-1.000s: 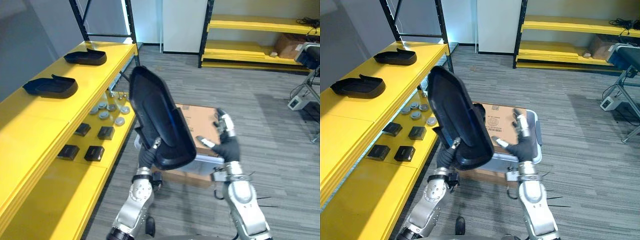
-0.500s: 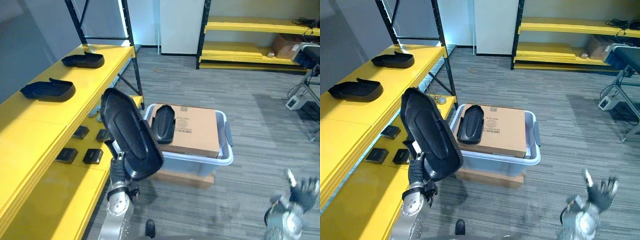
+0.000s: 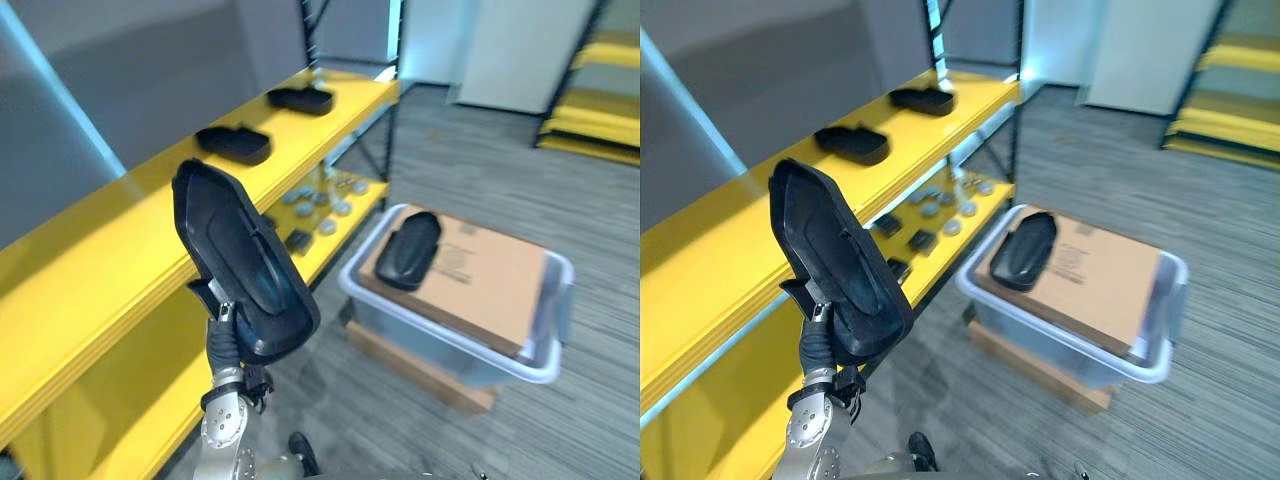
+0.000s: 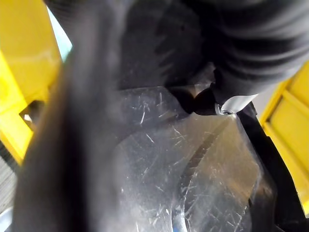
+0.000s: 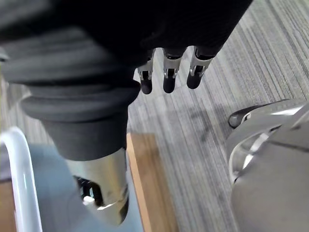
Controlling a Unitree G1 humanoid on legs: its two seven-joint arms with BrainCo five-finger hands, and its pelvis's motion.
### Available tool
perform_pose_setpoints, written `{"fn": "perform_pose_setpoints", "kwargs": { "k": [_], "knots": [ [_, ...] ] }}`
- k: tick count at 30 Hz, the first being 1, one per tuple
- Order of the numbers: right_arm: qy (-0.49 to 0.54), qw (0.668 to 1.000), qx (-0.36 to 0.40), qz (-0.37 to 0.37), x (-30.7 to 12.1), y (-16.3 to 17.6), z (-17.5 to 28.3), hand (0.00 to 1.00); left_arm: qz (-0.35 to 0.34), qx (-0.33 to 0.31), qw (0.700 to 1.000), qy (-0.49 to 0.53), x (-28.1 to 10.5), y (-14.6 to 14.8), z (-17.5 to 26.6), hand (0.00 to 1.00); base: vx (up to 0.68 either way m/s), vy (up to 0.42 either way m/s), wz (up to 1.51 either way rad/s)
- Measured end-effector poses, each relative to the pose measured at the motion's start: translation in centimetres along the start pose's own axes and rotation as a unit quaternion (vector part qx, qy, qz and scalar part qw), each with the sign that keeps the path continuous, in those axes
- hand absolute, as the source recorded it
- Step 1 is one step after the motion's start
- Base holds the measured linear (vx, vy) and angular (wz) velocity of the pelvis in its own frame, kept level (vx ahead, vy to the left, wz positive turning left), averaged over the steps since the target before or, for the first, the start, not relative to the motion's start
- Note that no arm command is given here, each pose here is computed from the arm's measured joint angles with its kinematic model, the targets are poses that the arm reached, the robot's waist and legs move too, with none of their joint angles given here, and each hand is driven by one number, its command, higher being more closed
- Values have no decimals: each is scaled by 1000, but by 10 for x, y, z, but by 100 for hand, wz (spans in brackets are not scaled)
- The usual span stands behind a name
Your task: Walk over and take plastic housings, then place them on the shelf
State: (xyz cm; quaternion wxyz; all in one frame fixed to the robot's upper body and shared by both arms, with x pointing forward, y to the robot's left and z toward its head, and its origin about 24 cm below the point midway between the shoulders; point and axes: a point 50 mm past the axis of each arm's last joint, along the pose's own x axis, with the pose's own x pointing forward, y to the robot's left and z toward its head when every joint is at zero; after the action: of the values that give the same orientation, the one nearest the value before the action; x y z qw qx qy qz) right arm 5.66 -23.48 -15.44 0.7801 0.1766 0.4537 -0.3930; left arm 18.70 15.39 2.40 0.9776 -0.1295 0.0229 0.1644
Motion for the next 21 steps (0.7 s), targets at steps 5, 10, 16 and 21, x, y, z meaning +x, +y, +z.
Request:
{"fn": "perform_pose_setpoints", "kwargs": {
  "k": [5, 10, 16, 21],
  "knots": [
    [-4, 999, -27, 19, 4, 16, 10, 0, -30, -5, 1000, -5, 8, -9, 2, 100, 284, 148, 72],
    [-6, 994, -91, 67, 1, 36, 8, 0, -2, 11, 1000, -13, 16, 4, 5, 100, 369, 173, 60],
    [-26, 988, -122, 92, -2, 43, 10, 0, -16, 14, 1000, -11, 18, -3, 3, 100, 350, -88, 110],
    [-26, 985, -150, 83, -3, 28, 6, 0, -43, -16, 999, 14, 8, -24, -10, 100, 298, -195, 91]
  ]
}}
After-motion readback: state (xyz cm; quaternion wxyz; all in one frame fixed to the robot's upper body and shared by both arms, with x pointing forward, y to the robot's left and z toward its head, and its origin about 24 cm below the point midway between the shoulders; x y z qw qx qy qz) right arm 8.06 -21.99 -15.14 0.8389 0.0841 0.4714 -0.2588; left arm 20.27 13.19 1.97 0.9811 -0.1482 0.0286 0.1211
